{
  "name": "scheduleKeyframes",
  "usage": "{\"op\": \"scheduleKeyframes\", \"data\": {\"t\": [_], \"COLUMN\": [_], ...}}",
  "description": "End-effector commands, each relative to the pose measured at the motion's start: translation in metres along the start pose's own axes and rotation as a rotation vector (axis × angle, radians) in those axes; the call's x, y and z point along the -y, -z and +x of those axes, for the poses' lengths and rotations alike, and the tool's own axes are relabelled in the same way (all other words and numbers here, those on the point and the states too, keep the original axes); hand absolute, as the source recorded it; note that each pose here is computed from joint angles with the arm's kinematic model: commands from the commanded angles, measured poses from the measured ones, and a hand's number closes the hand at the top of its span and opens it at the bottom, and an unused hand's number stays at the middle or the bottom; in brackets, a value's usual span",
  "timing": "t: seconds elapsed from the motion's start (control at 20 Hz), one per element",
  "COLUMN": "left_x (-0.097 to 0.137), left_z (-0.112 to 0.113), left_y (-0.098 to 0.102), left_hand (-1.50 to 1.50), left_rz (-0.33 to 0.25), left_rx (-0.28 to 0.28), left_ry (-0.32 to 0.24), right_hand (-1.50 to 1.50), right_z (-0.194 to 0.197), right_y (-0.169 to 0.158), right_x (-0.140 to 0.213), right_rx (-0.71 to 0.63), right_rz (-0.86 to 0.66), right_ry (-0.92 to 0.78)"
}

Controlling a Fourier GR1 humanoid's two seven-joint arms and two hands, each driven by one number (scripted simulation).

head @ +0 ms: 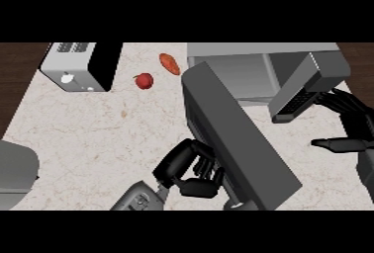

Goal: Pick up the milk, place it into the microwave and close the microwave

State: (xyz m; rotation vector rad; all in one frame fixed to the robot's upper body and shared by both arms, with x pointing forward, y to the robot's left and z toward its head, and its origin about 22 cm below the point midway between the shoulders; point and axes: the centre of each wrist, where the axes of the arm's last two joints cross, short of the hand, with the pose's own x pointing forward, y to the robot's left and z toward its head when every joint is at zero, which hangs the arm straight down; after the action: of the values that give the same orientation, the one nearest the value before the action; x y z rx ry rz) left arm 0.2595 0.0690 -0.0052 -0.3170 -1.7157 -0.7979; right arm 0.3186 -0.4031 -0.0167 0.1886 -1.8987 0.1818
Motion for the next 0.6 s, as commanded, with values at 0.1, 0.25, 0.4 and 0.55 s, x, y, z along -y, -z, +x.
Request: {"op": "scheduleKeyframes", "data": {"t": [0.1, 0.25, 0.4, 0.55], "left_x": [0.025, 0.028, 0.03, 0.02], "left_z": [-0.016, -0.007, -0.005, 0.011], "left_y": [0.017, 0.033, 0.036, 0.053], "left_hand": [1.5, 1.5, -1.5, -1.5], "left_rz": [-0.062, -0.11, -0.066, -0.011], "left_rx": [-0.134, -0.148, -0.129, -0.053], "left_ry": [0.012, 0.031, 0.001, -0.034], "right_hand": [-1.5, -1.5, -1.5, -1.5], "right_z": [0.016, 0.028, 0.055, 0.052], "right_y": [0.024, 0.043, 0.069, 0.072], "right_x": [-0.005, -0.012, -0.012, -0.024], "right_rx": [0.17, 0.185, 0.191, 0.206], "right_rz": [0.161, 0.199, 0.279, 0.302], "right_ry": [0.155, 0.16, 0.156, 0.189]}}
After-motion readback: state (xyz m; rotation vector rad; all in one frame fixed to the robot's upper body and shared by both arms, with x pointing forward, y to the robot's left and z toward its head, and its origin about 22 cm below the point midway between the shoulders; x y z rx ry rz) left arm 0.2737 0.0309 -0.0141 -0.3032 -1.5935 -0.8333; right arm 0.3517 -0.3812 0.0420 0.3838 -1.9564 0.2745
